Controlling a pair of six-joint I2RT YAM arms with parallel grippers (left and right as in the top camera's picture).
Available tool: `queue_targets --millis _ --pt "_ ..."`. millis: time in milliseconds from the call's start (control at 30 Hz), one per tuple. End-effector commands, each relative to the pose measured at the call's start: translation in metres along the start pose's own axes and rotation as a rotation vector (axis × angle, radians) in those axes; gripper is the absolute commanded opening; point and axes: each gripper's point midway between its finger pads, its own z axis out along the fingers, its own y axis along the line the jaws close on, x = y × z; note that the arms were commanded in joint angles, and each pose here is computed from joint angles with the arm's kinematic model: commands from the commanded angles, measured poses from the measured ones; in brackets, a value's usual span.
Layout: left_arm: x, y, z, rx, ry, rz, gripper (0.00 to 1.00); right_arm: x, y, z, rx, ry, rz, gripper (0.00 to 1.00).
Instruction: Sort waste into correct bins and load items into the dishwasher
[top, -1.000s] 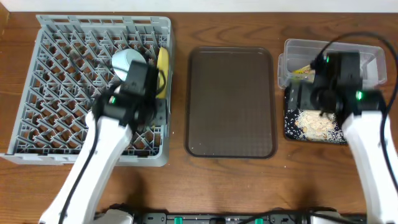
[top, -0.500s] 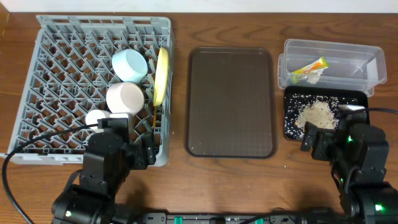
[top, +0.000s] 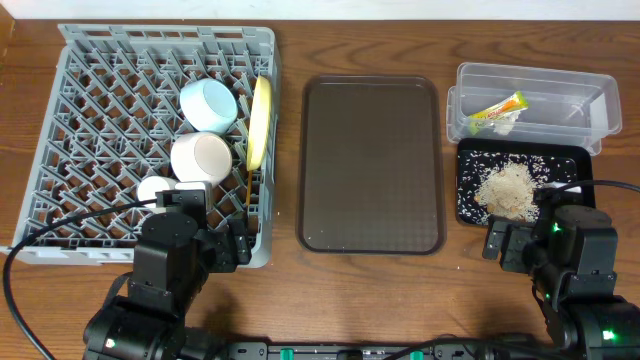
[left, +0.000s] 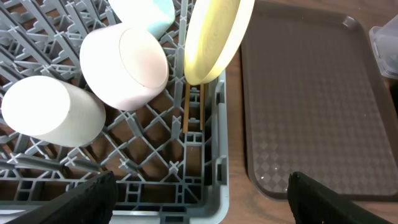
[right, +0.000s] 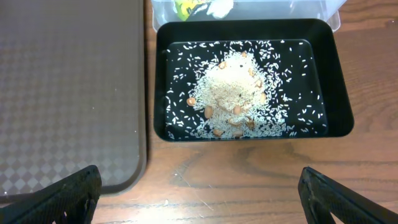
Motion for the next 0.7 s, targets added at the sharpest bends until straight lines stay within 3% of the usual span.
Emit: queue_targets --millis 0,667 --pt "0.003 0.003 0.004 -0.018 0.009 0.01 0.89 0.001 -0.002 0.0 0.012 0.001 0.009 0.99" --pt "0.003 0.003 0.004 -0.018 0.009 0.01 0.9 0.042 -0.02 -0.006 0.072 -0.022 0.011 0.99"
